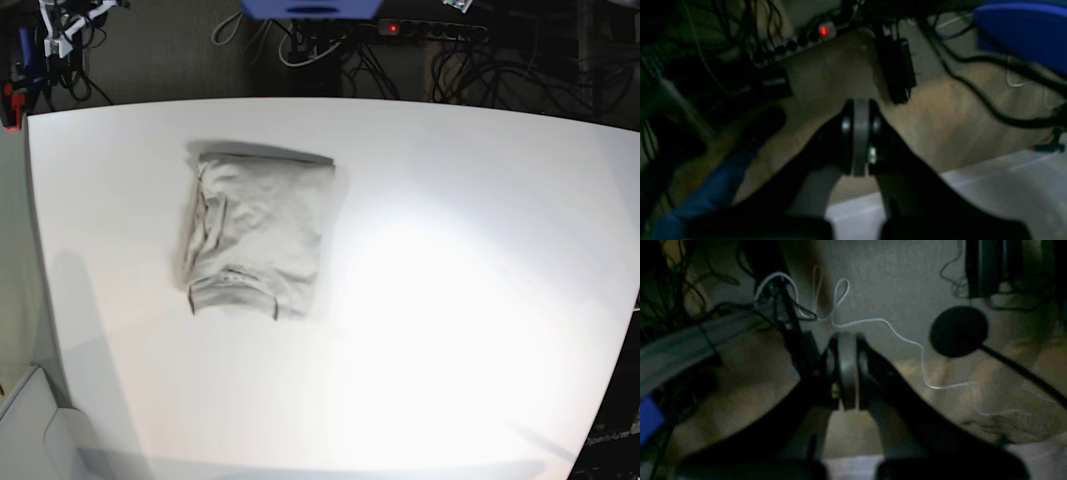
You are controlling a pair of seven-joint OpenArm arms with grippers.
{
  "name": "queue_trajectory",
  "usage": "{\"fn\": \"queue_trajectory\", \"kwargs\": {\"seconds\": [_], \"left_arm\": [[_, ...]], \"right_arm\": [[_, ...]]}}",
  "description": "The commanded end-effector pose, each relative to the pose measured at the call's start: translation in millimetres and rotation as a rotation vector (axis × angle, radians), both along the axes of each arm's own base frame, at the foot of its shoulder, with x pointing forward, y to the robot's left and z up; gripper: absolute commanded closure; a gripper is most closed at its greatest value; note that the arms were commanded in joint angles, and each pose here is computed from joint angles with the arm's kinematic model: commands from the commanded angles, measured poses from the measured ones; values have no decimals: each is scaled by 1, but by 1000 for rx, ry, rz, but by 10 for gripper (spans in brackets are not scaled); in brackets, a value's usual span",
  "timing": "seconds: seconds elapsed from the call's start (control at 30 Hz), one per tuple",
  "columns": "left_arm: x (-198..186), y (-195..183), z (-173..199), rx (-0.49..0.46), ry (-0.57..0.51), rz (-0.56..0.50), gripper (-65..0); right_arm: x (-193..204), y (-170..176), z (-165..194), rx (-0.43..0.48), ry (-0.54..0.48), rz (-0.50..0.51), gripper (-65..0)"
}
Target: Layout the t-shirt on the table in an organized manner, then fold the t-shirt properly
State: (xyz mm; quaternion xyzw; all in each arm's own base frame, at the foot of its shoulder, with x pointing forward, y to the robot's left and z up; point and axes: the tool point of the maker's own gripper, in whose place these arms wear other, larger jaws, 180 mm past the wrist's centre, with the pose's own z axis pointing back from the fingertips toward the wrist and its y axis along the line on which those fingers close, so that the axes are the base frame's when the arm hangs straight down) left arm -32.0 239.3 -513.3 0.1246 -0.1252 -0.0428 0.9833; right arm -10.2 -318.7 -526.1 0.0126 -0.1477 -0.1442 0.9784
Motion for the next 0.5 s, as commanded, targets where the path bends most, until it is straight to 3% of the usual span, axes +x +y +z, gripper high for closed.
{"fn": "queue_trajectory", "kwargs": {"seconds": [0.0,0.33,0.47], "left_arm": [[-3,1,-1,-1,2,7,0],[-18,-27,-58,-86,132,10,0],[-15,-39,-77,-118,115,35,0]], "right_arm": [[-4,-7,-1,-1,-6,-8,0],[-34,-3,-53,109,-28,-161,0],[-26,21,-66,146,-85,-148,0]]}}
